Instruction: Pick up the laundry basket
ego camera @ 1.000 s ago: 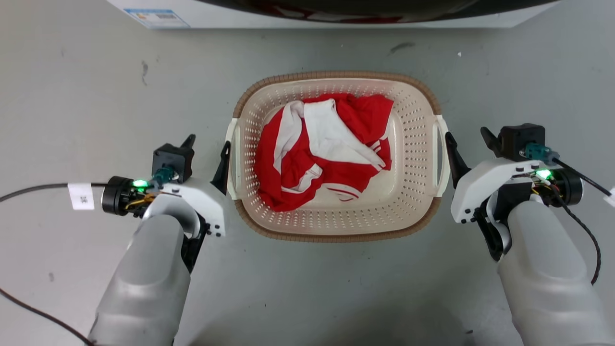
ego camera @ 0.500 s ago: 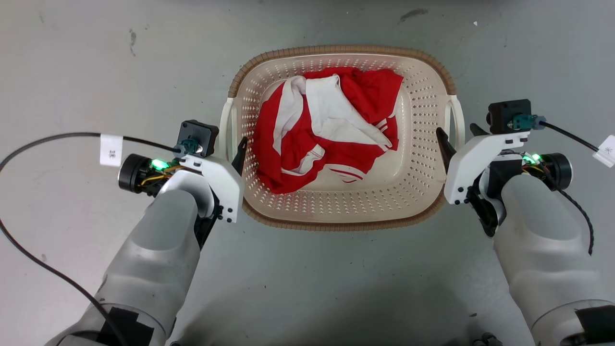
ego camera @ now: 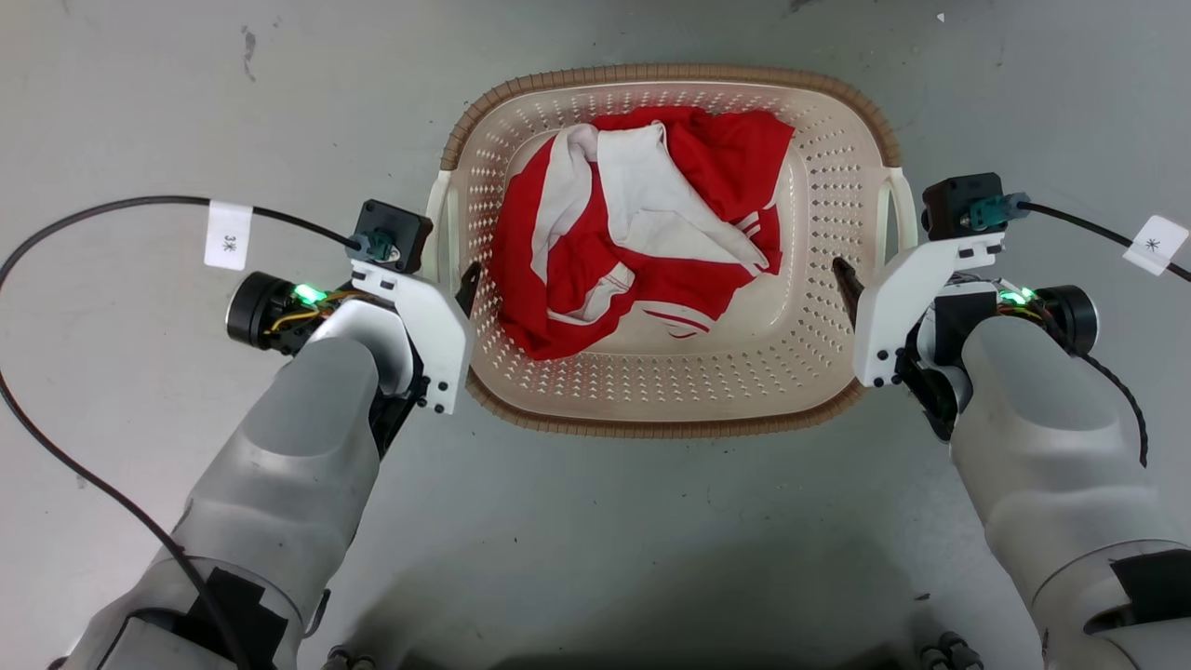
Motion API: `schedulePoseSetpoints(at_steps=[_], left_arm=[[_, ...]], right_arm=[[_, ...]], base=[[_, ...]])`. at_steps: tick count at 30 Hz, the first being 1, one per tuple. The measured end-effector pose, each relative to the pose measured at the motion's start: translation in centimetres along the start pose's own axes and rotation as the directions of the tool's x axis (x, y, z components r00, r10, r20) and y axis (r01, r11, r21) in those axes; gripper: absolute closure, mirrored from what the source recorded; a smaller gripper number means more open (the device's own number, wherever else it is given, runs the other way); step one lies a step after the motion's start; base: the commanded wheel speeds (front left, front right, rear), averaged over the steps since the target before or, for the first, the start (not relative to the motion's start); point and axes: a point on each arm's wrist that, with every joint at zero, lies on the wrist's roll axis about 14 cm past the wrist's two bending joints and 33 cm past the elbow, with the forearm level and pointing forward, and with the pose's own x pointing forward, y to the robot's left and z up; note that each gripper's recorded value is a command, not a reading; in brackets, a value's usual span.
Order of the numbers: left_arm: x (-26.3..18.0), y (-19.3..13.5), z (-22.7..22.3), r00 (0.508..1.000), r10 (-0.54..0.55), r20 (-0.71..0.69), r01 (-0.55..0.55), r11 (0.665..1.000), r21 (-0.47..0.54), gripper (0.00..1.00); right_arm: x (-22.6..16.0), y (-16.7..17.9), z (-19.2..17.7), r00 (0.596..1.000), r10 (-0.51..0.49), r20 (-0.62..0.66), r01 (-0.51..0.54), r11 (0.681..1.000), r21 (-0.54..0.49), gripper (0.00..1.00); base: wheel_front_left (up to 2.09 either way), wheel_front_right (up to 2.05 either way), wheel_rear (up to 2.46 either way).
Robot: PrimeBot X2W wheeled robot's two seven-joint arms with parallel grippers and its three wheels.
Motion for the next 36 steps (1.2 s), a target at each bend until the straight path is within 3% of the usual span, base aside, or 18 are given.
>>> schedulePoseSetpoints(at_steps=[17, 18, 19, 20, 21, 36], left_arm=[[0.2, 0.4, -1.0, 0.999, -0.017, -0.042, 0.016, 1.0, -0.023, 0.0], [0.2, 0.3, -1.1, 0.999, -0.02, -0.046, 0.019, 1.0, -0.025, 0.31], [0.2, 0.2, -1.2, 0.999, -0.022, -0.05, 0.021, 0.999, -0.03, 0.73], [0.2, 0.1, -1.2, 0.998, -0.026, -0.05, 0.024, 0.999, -0.032, 1.0], [0.2, -0.1, -1.2, 0.998, -0.031, -0.05, 0.029, 0.999, -0.033, 1.0], [-1.5, -0.7, -0.3, 0.997, -0.047, -0.056, 0.045, 0.998, -0.036, 1.0]], right_arm=[[1.1, 0.4, 0.1, 1.0, 0.008, -0.017, -0.008, 1.0, 0.001, 0.0], [1.2, 0.4, 0.1, 1.0, 0.009, -0.019, -0.009, 1.0, 0.0, 0.0], [1.2, 0.5, 0.1, 1.0, 0.01, -0.02, -0.01, 1.0, 0.0, 0.25], [1.2, 0.5, 0.1, 1.0, 0.011, -0.023, -0.011, 1.0, 0.0, 0.67], [1.3, 0.6, 0.1, 1.0, 0.012, -0.023, -0.012, 1.0, -0.001, 1.0], [-0.6, 0.8, 1.8, 1.0, 0.008, 0.005, -0.008, 0.999, -0.048, 1.0]], base=[[0.0, 0.0, 0.0], [0.0, 0.0, 0.0], [0.0, 0.0, 0.0], [0.0, 0.0, 0.0], [0.0, 0.0, 0.0], [0.0, 0.0, 0.0]])
